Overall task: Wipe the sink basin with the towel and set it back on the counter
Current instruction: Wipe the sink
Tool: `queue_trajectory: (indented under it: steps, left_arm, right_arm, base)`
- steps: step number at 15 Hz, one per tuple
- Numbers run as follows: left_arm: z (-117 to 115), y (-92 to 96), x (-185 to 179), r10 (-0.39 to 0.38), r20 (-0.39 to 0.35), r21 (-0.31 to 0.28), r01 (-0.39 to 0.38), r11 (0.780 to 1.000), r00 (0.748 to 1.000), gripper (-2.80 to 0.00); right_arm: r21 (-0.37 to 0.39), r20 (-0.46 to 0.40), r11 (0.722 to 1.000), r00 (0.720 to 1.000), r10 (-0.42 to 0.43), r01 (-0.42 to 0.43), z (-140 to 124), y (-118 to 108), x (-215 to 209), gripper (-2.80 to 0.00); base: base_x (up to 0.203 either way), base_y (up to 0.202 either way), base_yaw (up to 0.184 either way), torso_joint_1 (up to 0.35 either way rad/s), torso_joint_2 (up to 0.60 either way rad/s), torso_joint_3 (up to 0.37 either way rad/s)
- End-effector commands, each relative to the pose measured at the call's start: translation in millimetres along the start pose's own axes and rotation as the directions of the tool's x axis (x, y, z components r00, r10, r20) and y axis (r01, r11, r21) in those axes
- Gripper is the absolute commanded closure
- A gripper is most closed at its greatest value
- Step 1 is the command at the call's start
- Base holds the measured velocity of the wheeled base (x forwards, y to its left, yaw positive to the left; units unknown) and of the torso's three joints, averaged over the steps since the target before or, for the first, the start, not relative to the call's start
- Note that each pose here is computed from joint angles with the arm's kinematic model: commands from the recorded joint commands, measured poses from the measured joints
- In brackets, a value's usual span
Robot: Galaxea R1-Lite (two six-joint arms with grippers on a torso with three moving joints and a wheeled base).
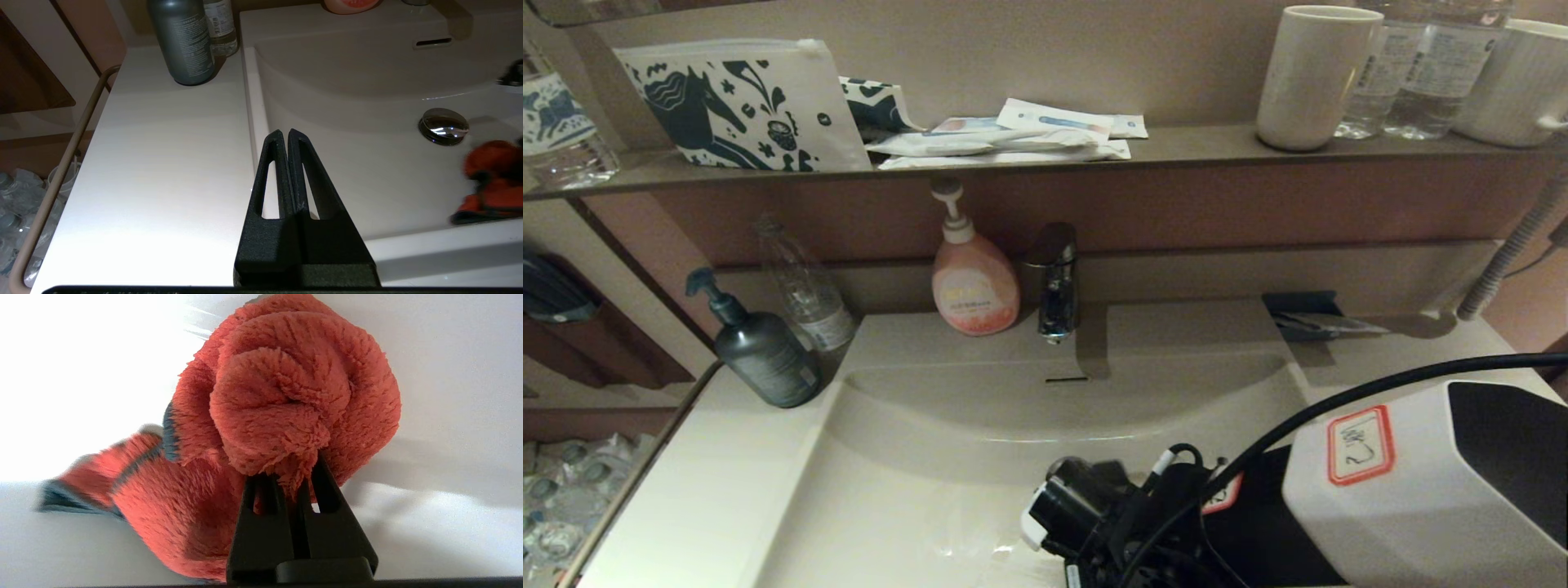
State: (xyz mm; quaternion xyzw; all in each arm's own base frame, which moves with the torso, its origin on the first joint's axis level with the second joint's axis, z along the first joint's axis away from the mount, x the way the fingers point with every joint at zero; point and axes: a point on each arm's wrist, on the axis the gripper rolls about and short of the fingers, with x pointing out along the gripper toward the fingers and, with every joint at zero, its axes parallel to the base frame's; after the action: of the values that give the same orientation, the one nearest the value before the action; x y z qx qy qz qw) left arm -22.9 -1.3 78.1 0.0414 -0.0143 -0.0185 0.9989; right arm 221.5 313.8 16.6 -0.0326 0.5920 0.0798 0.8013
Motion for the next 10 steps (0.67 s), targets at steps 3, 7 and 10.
queue_trajectory:
  steps: [3,7,10]
  left_arm:
    - [0.1,0.0,0.1,0.000,-0.001,0.001,0.000,1.000,1.000,0.00]
    - [0.1,0.0,0.1,0.000,-0.001,0.001,0.000,1.000,1.000,0.00]
    - [0.1,0.0,0.1,0.000,-0.001,0.001,0.000,1.000,1.000,0.00]
  right_arm:
    - [-0.010,0.045,0.995,0.994,0.101,-0.101,22.0,45.6,19.5,0.00]
    - [-0.034,0.050,0.997,0.996,0.071,-0.069,37.4,77.0,34.7,0.00]
    - [-0.024,0.032,0.992,0.992,-0.122,0.123,34.7,50.0,48.0,0.00]
  base:
    - [0.000,0.000,0.000,0.000,0.00,0.000]
    - [0.000,0.000,0.000,0.000,0.00,0.000]
    - [0.000,0.000,0.000,0.000,0.00,0.000]
